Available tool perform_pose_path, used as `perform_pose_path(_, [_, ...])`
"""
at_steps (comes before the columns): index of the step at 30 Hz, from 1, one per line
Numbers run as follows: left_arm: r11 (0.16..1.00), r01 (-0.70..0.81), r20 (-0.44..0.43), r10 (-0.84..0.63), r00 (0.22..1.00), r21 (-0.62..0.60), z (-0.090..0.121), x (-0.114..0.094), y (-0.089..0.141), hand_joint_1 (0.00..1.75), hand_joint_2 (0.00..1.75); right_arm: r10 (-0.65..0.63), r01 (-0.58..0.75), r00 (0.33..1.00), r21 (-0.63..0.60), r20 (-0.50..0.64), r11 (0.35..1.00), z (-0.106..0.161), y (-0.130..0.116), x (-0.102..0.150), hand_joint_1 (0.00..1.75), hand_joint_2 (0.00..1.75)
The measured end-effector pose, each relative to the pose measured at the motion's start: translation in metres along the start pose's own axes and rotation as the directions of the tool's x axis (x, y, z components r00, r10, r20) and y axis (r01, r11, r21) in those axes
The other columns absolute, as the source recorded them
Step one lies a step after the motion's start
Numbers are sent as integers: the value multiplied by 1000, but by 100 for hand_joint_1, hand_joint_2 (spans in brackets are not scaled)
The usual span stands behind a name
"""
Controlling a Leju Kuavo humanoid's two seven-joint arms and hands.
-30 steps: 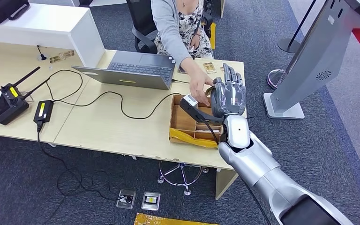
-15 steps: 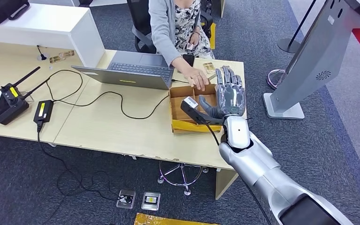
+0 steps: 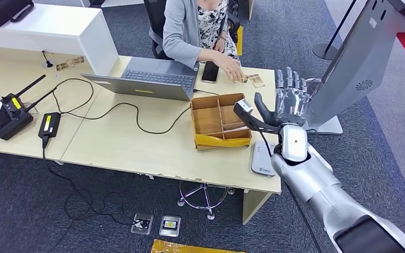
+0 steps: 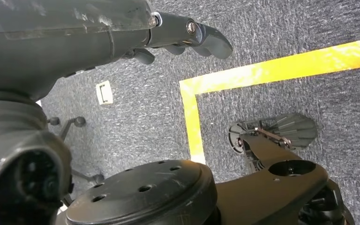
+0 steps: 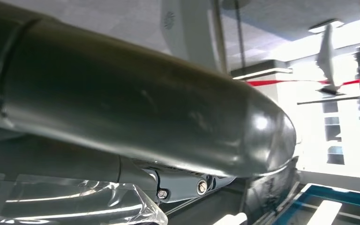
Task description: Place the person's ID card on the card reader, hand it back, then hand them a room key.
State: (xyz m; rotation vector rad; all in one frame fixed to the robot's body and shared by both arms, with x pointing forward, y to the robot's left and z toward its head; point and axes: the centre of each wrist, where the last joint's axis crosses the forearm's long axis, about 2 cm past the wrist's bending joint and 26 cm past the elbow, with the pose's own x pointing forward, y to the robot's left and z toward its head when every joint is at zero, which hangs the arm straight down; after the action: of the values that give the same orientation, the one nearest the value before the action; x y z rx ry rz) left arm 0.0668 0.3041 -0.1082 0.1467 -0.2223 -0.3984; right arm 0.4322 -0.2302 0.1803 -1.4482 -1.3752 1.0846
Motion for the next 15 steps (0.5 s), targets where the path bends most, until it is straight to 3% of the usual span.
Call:
perform_pose_path(7, [1000,-11,-2,11,1000,1,0,-1,0,0,0,44,-33,983,61,-180,998,-4,7,-78,0,0])
perform_pose_path(15, [999,-32,-7,32,999,8,0,-2,0,0,0,43,-2,943,123,-329,992,5,18,-137,0,0])
